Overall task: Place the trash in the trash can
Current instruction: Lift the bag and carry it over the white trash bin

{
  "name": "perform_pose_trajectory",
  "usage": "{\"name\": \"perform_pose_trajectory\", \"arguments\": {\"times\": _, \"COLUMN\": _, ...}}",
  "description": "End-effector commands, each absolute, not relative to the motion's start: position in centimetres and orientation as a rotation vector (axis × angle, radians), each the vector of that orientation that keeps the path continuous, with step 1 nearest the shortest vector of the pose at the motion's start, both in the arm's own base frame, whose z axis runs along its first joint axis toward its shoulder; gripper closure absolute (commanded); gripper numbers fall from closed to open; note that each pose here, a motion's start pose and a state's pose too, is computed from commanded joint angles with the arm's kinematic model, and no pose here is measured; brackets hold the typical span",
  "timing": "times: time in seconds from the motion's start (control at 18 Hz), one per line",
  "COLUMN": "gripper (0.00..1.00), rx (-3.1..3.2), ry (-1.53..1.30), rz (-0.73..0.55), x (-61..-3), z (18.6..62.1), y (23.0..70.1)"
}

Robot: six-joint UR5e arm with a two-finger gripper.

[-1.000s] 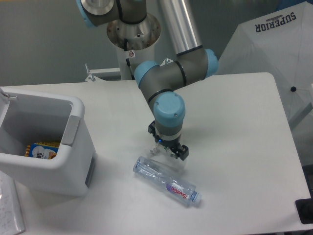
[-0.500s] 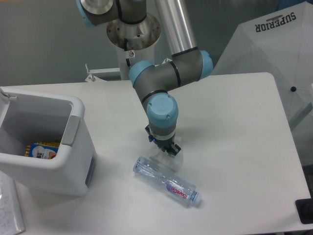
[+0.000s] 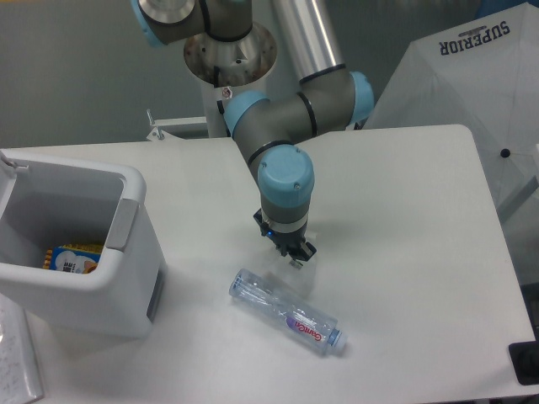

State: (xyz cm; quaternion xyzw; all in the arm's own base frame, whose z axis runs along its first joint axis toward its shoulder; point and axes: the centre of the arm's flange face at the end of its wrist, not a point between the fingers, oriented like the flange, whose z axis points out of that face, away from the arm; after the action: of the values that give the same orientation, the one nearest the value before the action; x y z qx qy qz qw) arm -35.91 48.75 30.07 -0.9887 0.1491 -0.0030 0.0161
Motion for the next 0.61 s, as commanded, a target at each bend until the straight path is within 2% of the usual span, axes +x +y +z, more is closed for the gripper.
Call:
{"name": "perform_pose_trajectory", "arguments": {"times": 0.17, "gripper": 1.0, "rx": -2.981, "ry": 0.429, "rz": -0.072, "x": -35.4, "z": 35.4, "y": 48.7}}
{"name": "perform_pose_trajectory", "arguments": {"times": 0.39, "gripper": 1.0, "rx": -2.819, "ry": 0.409, "rz": -0.053, "x": -32.5, "z": 42.6, "y": 47.8}}
{"name": "perform_pose_trajectory", "arguments": {"times": 0.61, "gripper": 1.0, "rx": -2.728, "ry": 0.297, "rz": -0.059, "x": -31.8, "z": 46.5, "y": 48.1}}
